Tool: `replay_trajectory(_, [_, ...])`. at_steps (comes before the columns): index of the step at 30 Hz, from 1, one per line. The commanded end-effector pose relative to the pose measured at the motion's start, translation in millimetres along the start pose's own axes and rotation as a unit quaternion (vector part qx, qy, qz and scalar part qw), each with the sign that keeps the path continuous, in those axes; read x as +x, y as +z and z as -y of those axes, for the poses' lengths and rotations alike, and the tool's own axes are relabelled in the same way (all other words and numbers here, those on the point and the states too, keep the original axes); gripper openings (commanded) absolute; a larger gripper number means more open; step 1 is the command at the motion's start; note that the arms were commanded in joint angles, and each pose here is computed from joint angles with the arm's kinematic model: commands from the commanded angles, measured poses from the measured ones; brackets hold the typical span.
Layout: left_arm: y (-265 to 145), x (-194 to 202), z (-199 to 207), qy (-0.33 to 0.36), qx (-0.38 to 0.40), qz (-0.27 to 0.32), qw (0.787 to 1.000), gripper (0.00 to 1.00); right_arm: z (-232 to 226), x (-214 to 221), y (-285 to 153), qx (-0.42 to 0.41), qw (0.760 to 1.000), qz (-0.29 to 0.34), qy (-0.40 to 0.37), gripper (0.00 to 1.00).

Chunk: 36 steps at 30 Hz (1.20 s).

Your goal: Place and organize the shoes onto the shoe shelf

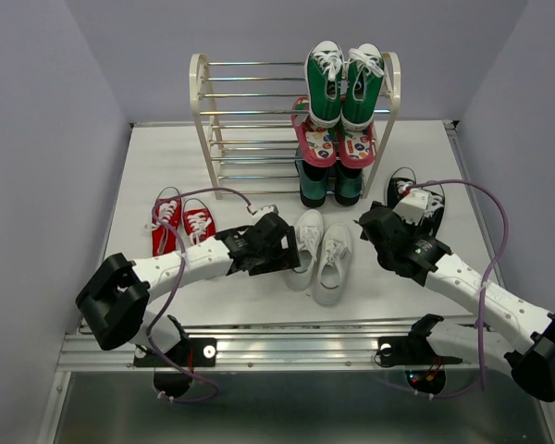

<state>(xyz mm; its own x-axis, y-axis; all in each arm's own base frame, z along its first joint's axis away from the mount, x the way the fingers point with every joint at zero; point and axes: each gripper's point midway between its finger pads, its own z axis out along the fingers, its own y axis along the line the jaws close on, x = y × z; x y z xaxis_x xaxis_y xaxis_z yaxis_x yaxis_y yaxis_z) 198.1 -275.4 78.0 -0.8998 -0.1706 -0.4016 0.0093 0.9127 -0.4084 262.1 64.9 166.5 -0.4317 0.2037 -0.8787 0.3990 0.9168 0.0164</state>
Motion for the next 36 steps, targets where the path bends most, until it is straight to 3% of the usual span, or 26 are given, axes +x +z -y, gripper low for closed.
replay_trajectory(1, [-5.4, -13.7, 21.4, -0.008, 0.018, 0.013, 1.000, 0.95, 6.1, -10.2, -1.3, 0.015, 0.999, 0.023, 0.017, 1.00])
replay_trajectory(5, [-1.8, -11.9, 24.1, -0.004, 0.018, 0.004, 1.000, 0.91, 7.8, -11.2, -1.1, 0.019, 0.999, 0.026, 0.017, 1.00])
replay_trajectory(11, [7.6, 1.1, 14.8, -0.013, -0.005, -0.021, 1.000, 0.63, 11.1, -9.5, -1.5, 0.025, 0.999, 0.025, 0.021, 1.00])
replay_trajectory(20, [13.1, 10.6, 13.5, -0.007, -0.039, -0.040, 0.998, 0.50, 11.5, -8.3, -1.6, 0.026, 0.999, 0.023, 0.026, 1.00])
replay_trajectory(24, [13.6, 11.4, 14.8, -0.001, -0.059, -0.049, 0.997, 0.30, 10.2, -7.3, -2.3, 0.021, 0.999, 0.019, 0.026, 1.00])
replay_trajectory(31, [5.5, 6.5, 13.9, 0.002, -0.094, -0.042, 0.995, 0.04, 11.0, -7.9, -3.6, 0.019, 0.999, 0.019, 0.029, 1.00])
replay_trajectory(36, [-8.8, -2.6, 12.7, -0.007, -0.108, -0.025, 0.994, 0.00, 11.3, -7.9, -3.8, 0.019, 0.999, 0.019, 0.031, 1.00])
